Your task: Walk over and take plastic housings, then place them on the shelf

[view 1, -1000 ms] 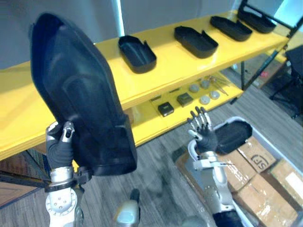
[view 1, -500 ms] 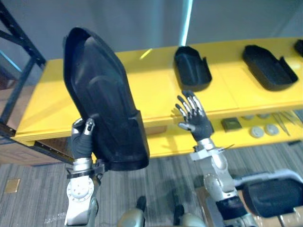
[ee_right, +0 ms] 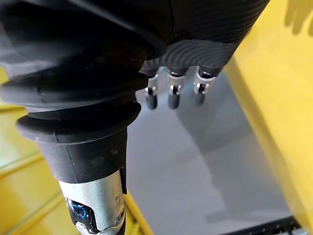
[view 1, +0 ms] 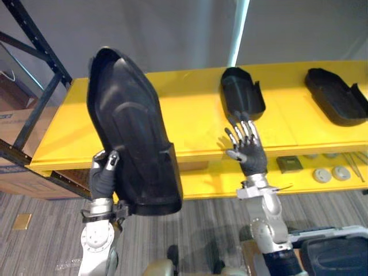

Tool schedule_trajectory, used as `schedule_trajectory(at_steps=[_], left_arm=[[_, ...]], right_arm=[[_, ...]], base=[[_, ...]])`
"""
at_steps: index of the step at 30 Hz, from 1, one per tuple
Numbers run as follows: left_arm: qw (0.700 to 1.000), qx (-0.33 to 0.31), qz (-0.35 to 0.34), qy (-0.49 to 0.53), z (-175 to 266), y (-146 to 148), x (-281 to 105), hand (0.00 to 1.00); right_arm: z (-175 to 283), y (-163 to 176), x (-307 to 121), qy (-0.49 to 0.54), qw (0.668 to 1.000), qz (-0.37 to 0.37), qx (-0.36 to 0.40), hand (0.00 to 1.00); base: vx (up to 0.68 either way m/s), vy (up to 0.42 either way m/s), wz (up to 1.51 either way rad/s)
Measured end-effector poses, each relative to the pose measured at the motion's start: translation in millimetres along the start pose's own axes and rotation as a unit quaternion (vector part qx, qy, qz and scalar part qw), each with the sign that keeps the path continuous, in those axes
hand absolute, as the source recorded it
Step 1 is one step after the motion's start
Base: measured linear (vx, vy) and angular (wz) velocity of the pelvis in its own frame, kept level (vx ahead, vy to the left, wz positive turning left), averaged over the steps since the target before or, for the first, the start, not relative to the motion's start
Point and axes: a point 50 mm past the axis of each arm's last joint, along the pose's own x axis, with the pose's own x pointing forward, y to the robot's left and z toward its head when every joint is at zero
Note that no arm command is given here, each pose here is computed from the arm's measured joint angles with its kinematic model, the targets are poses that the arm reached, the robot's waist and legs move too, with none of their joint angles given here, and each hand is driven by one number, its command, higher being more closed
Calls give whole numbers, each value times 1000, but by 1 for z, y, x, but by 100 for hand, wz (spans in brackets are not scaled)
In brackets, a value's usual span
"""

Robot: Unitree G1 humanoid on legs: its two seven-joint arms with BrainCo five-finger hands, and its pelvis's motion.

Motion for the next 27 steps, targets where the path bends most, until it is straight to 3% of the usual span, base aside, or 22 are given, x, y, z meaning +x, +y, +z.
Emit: schedule_trajectory(at_steps=[7,12,18,27], left_arm=[[1000,21,6,-9,0,4,3,100],[998,49,-24,-23,2,7,21,100],[999,28,-25,12,-6,-3,16,100],[999,8,31,44,-13,-3,13,100]], right_arm=[[4,-13,-6,5,999,-15,-34,0],[-6,-12,-16,7,998,-57,-10,0],[-17,-5,-24,31,998,-58,8,0],[-14,-11,-26,39,998,-46,-21,0]], base=[[-4,163,-40],[62,109,-20],[10,7,-15],[-21,-16,11]])
